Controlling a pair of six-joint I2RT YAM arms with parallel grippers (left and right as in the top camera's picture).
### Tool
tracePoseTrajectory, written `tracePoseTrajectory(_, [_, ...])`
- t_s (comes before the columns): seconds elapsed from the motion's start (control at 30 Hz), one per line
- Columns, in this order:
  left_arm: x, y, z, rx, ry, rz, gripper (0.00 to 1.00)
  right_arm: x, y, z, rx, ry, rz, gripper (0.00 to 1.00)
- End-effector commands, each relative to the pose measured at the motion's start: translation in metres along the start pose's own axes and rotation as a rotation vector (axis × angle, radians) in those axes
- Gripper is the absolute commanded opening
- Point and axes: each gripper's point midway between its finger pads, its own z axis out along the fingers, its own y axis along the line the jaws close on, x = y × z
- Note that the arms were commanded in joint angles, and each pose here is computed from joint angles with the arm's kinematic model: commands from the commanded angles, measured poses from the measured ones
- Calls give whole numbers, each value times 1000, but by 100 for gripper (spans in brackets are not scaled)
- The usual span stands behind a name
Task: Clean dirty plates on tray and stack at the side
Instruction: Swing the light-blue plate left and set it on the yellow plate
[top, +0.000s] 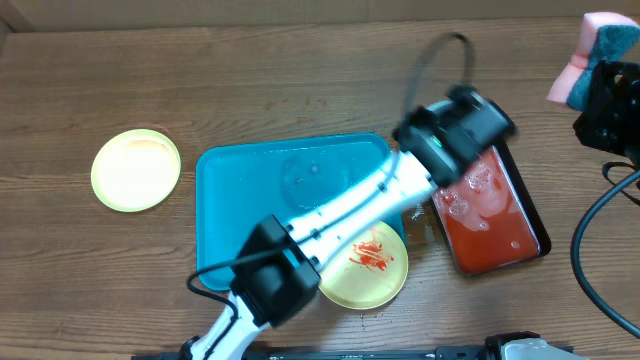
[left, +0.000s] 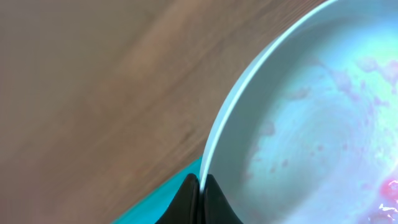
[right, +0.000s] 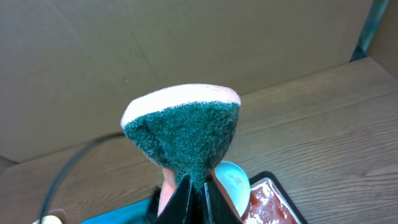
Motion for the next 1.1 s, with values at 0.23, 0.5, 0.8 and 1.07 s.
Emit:
tracePoseTrajectory(0.23, [-33,92,-34,450,-3,-520,4,-2,2,11,3,11,0,4])
tracePoseTrajectory(0.5, [40,194,16,478,226,-823,5,11,15,41,-42,113,1,4])
tracePoseTrajectory(0.8, [154,260,64,403,449,-1094,5,38,18,86,-28,276,-1,4])
tracePoseTrajectory(1.07, [249,269,102,401,550,-1307,4,45,22,103,-34,321,0,4])
